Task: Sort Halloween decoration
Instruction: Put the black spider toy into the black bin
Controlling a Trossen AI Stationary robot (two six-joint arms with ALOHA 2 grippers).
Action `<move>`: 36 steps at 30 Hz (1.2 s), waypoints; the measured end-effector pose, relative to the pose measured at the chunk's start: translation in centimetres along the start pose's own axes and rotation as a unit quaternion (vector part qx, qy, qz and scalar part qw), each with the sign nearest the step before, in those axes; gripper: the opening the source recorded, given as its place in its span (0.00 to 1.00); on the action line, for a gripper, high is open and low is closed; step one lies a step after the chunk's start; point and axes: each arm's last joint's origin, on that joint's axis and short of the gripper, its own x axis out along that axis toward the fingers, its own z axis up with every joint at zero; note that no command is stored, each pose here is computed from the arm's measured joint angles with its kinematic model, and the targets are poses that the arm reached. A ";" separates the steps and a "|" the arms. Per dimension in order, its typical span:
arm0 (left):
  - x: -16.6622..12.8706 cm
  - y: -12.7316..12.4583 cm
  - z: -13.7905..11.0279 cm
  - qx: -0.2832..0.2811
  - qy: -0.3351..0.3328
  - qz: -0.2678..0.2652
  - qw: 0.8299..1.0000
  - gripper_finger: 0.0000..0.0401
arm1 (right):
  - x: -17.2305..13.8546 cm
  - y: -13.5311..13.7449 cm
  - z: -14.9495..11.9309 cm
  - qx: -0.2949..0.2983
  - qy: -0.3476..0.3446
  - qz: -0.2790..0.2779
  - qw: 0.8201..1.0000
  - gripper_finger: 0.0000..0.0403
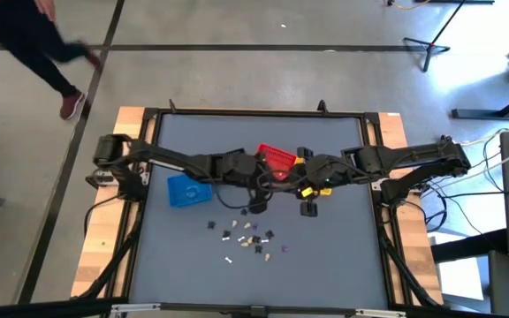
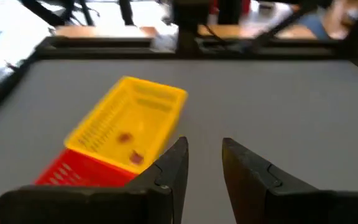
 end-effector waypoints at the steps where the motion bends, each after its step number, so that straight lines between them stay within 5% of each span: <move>1: -0.7 -0.5 0.0 0.003 0.018 -0.011 1.000 0.22 | 0.1 0.0 0.0 0.008 0.000 0.000 1.000 0.29; 10: -5.4 -5.9 -2.8 -0.014 0.227 -0.073 0.971 0.22 | 2.2 0.3 -0.2 0.033 0.027 0.003 0.999 0.29; 18: -6.6 -9.2 -3.8 0.015 0.262 -0.102 0.959 0.22 | 3.2 0.4 -0.3 0.030 0.038 0.000 0.999 0.29; 27: -6.9 -10.5 -5.8 0.005 0.300 -0.102 0.948 0.27 | 3.9 0.5 -0.4 0.028 0.046 -0.001 0.999 0.29; 36: -7.6 -9.2 -9.2 0.015 0.394 -0.042 0.918 0.40 | 4.1 0.5 -0.5 0.027 0.050 -0.001 0.998 0.29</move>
